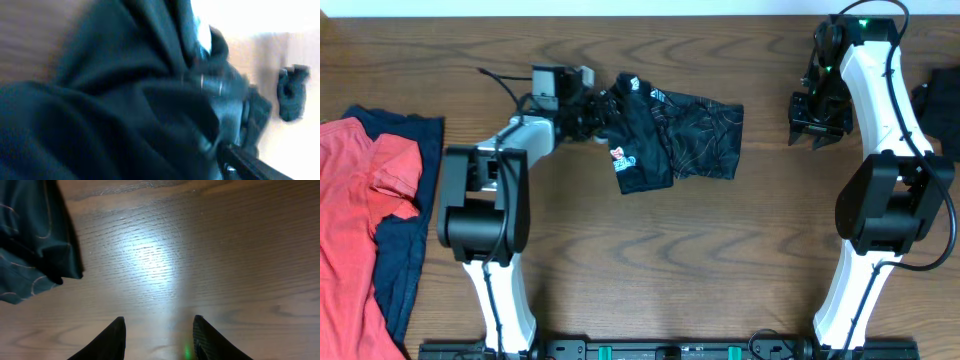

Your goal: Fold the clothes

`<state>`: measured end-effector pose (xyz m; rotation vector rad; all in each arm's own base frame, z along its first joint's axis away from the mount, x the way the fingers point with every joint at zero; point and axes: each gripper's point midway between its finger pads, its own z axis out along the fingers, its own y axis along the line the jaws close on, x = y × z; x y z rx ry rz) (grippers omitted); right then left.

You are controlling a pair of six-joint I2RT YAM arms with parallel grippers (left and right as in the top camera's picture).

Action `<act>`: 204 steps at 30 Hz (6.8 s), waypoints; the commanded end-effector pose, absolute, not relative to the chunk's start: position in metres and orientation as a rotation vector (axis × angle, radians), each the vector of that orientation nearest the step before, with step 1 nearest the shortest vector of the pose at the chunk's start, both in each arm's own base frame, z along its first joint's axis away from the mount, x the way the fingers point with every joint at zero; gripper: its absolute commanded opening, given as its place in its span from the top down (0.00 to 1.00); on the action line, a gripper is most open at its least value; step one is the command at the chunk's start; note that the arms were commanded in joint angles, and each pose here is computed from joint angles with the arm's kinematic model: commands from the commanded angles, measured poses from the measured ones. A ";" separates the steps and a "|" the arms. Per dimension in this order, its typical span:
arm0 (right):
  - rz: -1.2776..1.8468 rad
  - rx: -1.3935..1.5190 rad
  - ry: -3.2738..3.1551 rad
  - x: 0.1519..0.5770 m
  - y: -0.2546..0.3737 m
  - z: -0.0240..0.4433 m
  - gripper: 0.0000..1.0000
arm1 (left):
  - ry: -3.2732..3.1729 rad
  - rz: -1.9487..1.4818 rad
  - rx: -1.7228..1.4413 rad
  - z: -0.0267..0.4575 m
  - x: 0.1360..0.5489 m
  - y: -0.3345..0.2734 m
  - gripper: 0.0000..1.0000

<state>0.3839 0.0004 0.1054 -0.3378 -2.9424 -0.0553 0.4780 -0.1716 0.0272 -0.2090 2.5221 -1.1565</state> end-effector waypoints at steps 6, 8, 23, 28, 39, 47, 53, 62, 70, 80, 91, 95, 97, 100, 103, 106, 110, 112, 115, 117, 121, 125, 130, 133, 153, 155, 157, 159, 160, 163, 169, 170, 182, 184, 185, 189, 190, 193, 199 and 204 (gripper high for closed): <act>-0.069 -0.360 -2.959 0.384 0.001 0.113 0.60 | 2.597 -1.350 -0.099 0.015 0.441 -0.220 0.94; -0.068 -0.360 -2.958 0.384 0.001 0.113 0.60 | 2.606 -1.361 -0.139 0.015 0.440 -0.220 0.94; -0.074 -0.310 -2.975 0.386 0.001 0.113 0.58 | 2.459 -1.186 -0.133 0.114 0.455 -0.175 0.94; -0.077 -0.311 -2.996 0.391 0.001 0.112 0.57 | 2.454 -0.949 -0.197 0.157 0.441 -0.148 0.94; -0.107 -0.313 -3.000 0.393 0.004 0.112 0.57 | 2.594 -0.813 -0.226 0.127 0.421 -0.153 0.94; -0.106 -0.312 -2.992 0.391 0.004 0.112 0.57 | 2.654 -0.735 -0.135 0.073 0.427 -0.198 0.93; -0.104 -0.300 -2.979 0.388 0.004 0.113 0.57 | 2.686 -0.769 -0.126 0.037 0.426 -0.228 0.57; -0.104 -0.301 -2.972 0.386 0.004 0.113 0.55 | 2.694 -0.786 -0.092 0.035 0.421 -0.241 0.02; -0.106 -0.301 -2.985 0.389 0.004 0.112 0.46 | 2.545 -0.869 0.013 0.102 0.438 -0.255 0.02; -0.121 -0.303 -3.013 0.396 0.005 0.112 0.42 | 2.322 -1.029 0.199 0.223 0.437 -0.291 0.02; -0.121 -0.290 -3.015 0.396 0.005 0.112 0.41 | 2.455 -0.808 0.081 0.193 0.437 -0.261 0.02; -0.121 -0.290 -3.014 0.396 0.005 0.112 0.41 | 2.499 -0.714 0.032 0.181 0.437 -0.247 0.02; -0.121 -0.290 -3.013 0.396 0.005 0.112 0.41 | 2.543 -0.669 0.011 0.170 0.434 -0.240 0.02; -0.121 -0.291 -3.014 0.396 0.005 0.112 0.41 | 2.647 -0.594 -0.018 0.143 0.424 -0.231 0.02; -0.121 -0.291 -3.014 0.396 0.005 0.112 0.41 | 2.734 -0.558 -0.031 0.117 0.417 -0.228 0.02; -0.121 -0.291 -3.014 0.396 0.005 0.112 0.41 | 2.757 -0.569 -0.030 0.105 0.418 -0.231 0.02; -0.121 -0.291 -3.014 0.396 0.005 0.112 0.41 | 2.771 -0.571 -0.030 0.094 0.420 -0.233 0.02; -0.121 -0.291 -3.014 0.396 0.005 0.112 0.41 | 2.788 -0.563 -0.034 0.085 0.420 -0.233 0.02; -0.121 -0.291 -3.014 0.396 0.005 0.112 0.41 | 2.819 -0.545 -0.040 0.071 0.419 -0.232 0.02; -0.121 -0.291 -3.013 0.396 0.005 0.112 0.41 | 2.826 -0.539 -0.048 0.065 0.421 -0.230 0.02; -0.120 -0.291 -3.009 0.395 0.005 0.112 0.42 | 2.784 -0.552 -0.073 0.065 0.435 -0.224 0.02; -0.120 -0.291 -3.002 0.393 0.005 0.112 0.43 | 2.742 -0.559 -0.108 0.062 0.452 -0.215 0.02; -0.117 -0.291 -2.991 0.391 0.005 0.112 0.43 | 2.676 -0.588 -0.151 0.058 0.475 -0.208 0.02; -0.117 -0.291 -2.990 0.390 0.005 0.112 0.43 | 2.619 -0.643 -0.144 0.067 0.486 -0.215 0.02; -0.151 -0.292 -2.992 0.392 0.009 0.113 0.42 | 2.591 -0.904 -0.081 0.085 0.473 -0.264 0.02; -0.151 -0.292 -2.992 0.392 0.009 0.113 0.42 | 2.547 -0.919 -0.107 0.092 0.484 -0.261 0.02; -0.151 -0.292 -2.992 0.392 0.009 0.113 0.42 | 2.499 -0.935 -0.154 0.099 0.496 -0.257 0.02; -0.151 -0.292 -2.992 0.392 0.009 0.113 0.42 | 2.447 -0.935 -0.169 0.107 0.507 -0.253 0.02; -0.151 -0.292 -2.992 0.392 0.009 0.113 0.42 | 2.426 -0.926 -0.177 0.109 0.512 -0.251 0.02; -0.151 -0.292 -2.991 0.392 0.009 0.113 0.42 | 2.359 -0.884 -0.213 0.117 0.527 -0.241 0.02; -0.151 -0.292 -2.990 0.391 0.009 0.113 0.41 | 2.411 -0.960 -0.209 0.113 0.518 -0.238 0.02; -0.151 -0.292 -2.988 0.391 0.009 0.113 0.40 | 2.463 -0.982 -0.213 0.106 0.509 -0.239 0.02; -0.151 -0.292 -2.989 0.391 0.009 0.113 0.40 | 2.689 -1.010 -0.191 0.079 0.462 -0.240 0.02; -0.152 -0.293 -2.996 0.393 0.009 0.112 0.40 | 2.711 -1.003 -0.183 0.077 0.457 -0.242 0.02; -0.153 -0.293 -3.000 0.394 0.009 0.112 0.40 | 2.715 -0.998 -0.162 0.076 0.455 -0.244 0.02; -0.156 -0.293 -3.005 0.395 0.009 0.112 0.39 | 2.723 -0.937 -0.149 0.072 0.452 -0.249 0.02; -0.160 -0.294 -3.005 0.395 0.010 0.112 0.39 | 2.721 -0.918 -0.144 0.071 0.452 -0.251 0.02; -0.160 -0.294 -3.007 0.395 0.010 0.112 0.39 | 2.715 -0.883 -0.120 0.066 0.453 -0.259 0.02; -0.159 -0.293 -3.002 0.394 0.010 0.112 0.39 | 2.699 -0.900 -0.119 0.036 0.463 -0.274 0.02; -0.157 -0.293 -2.986 0.390 0.010 0.113 0.40 | 2.595 -0.929 -0.124 0.031 0.490 -0.272 0.02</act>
